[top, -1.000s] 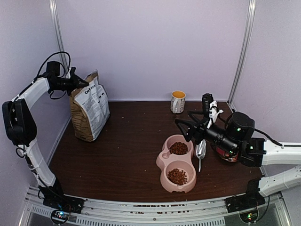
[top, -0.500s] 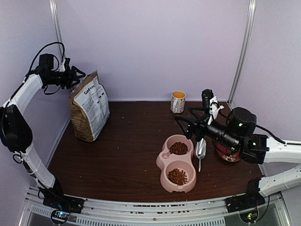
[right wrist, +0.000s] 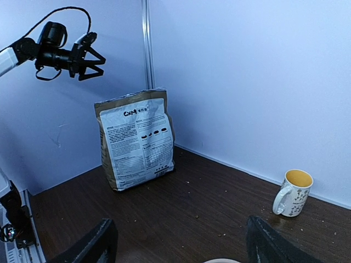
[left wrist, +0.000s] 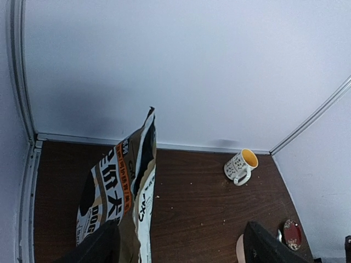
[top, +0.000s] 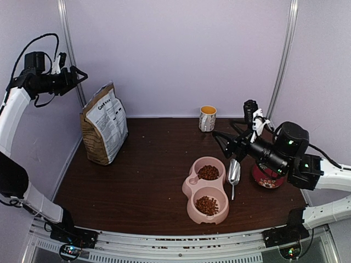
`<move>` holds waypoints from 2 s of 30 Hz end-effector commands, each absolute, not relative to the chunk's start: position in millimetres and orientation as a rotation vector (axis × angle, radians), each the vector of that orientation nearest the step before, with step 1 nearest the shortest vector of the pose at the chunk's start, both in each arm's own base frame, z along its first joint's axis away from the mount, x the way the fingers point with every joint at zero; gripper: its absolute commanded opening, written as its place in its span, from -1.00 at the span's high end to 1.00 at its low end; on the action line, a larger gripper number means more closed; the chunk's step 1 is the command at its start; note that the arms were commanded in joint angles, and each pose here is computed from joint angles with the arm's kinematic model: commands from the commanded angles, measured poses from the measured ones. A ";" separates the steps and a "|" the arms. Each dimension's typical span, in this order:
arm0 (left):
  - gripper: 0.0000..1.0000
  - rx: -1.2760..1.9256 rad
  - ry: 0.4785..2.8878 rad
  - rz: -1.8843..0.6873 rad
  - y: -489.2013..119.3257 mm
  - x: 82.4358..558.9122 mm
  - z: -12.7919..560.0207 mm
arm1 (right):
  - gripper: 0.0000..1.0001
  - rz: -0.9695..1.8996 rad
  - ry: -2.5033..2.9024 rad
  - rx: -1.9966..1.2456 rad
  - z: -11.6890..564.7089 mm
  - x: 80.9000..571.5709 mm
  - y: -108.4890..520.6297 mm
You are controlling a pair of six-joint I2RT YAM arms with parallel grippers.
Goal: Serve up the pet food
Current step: Reset both arms
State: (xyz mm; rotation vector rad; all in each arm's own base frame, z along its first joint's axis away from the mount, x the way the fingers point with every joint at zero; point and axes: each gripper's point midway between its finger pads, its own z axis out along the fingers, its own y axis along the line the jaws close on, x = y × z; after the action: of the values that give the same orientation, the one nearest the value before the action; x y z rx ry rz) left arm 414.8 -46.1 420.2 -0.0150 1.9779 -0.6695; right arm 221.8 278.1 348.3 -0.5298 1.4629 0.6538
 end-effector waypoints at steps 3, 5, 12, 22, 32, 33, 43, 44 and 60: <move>-0.88 -0.020 1.943 -0.399 -21.2 358.5 419.6 | -0.71 0.478 1.438 -0.433 357.0 224.9 228.9; -0.95 -0.040 1.948 -0.331 -13.9 343.3 409.7 | -0.76 0.444 1.428 -0.393 355.4 224.9 213.8; -0.95 -0.159 1.981 -0.148 11.3 305.3 362.7 | -0.94 0.321 1.443 -0.297 341.5 228.4 168.3; -0.95 -0.519 1.846 0.159 63.2 280.2 284.4 | -1.00 0.172 1.530 -0.165 305.8 244.3 125.4; -0.85 -0.595 1.687 0.349 86.4 284.1 227.4 | -1.00 0.043 1.601 -0.047 266.7 265.6 90.5; -0.78 -0.587 1.667 0.348 86.1 287.4 221.4 | -1.00 0.036 1.607 -0.041 262.1 268.0 88.3; -0.75 -0.472 1.636 0.405 82.3 319.9 192.7 | -1.00 -0.049 1.640 0.071 225.2 290.7 57.9; -0.78 -0.452 1.642 0.405 80.6 322.4 186.5 | -1.00 -0.059 1.641 0.083 221.8 292.8 54.3; -0.96 -0.196 1.569 0.398 57.9 354.5 173.9 | -1.00 -0.187 1.609 0.126 202.8 334.0 18.6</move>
State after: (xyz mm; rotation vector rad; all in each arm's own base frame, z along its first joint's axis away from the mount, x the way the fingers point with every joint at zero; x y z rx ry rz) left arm 344.7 65.5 144.2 -0.2479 1.6804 0.4365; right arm 326.4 22.0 191.0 0.1188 1.6988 -0.2164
